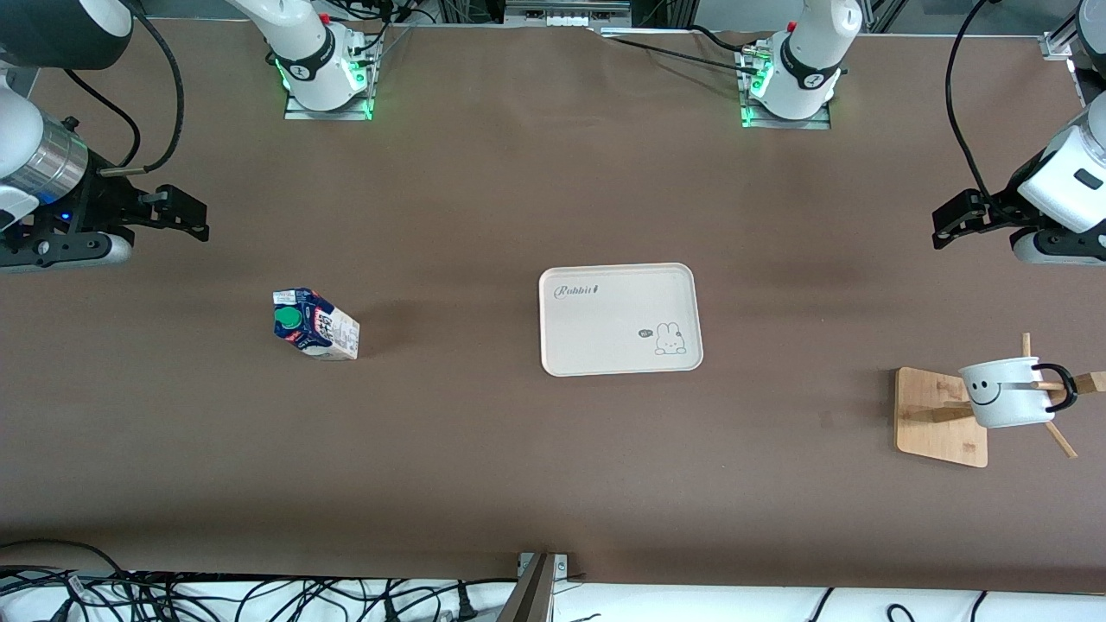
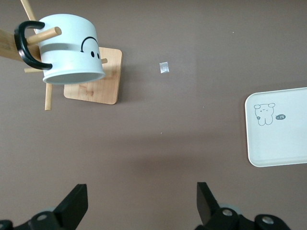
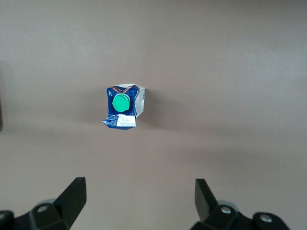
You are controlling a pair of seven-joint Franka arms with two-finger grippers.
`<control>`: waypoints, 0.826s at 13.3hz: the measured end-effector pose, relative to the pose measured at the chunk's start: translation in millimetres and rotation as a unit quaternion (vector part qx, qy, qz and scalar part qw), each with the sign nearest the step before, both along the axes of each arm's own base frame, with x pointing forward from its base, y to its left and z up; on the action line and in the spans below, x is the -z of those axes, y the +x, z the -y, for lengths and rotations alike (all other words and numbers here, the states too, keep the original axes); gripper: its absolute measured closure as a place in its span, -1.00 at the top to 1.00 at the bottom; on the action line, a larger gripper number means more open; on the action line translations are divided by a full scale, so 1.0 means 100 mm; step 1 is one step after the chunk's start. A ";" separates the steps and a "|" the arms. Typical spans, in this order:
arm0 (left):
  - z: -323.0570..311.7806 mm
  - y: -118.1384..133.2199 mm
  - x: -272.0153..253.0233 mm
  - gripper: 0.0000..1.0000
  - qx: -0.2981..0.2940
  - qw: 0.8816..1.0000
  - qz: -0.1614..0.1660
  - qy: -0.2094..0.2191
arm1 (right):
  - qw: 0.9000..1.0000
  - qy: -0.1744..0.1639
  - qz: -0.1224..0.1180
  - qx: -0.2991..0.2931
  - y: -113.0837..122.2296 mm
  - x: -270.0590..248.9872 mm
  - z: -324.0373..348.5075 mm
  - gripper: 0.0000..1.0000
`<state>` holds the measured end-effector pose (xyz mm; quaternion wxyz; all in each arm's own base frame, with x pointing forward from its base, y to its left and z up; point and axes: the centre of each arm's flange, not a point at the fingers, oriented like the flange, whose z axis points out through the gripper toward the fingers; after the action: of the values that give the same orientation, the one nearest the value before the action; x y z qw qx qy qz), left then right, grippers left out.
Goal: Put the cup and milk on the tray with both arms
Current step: 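Reach the right gripper toward the blue milk carton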
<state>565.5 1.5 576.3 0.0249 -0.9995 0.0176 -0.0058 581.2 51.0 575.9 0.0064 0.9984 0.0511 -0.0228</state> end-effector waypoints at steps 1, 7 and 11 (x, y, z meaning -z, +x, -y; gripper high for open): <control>0.00 0.00 0.00 1.00 0.000 1.000 0.000 0.000 | 1.000 0.000 0.001 0.000 0.00 0.00 0.00 1.00; 0.00 0.00 0.00 1.00 0.000 1.000 0.000 0.000 | 1.000 0.003 0.005 0.000 0.02 0.00 -0.01 1.00; 0.00 0.00 0.00 1.00 0.000 1.000 0.000 0.000 | 1.000 0.004 -0.011 -0.004 0.13 0.33 -0.10 1.00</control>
<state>565.5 1.5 576.3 0.0249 -0.9995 0.0175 -0.0058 594.4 60.8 543.0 0.0017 0.9979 0.0554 -0.0339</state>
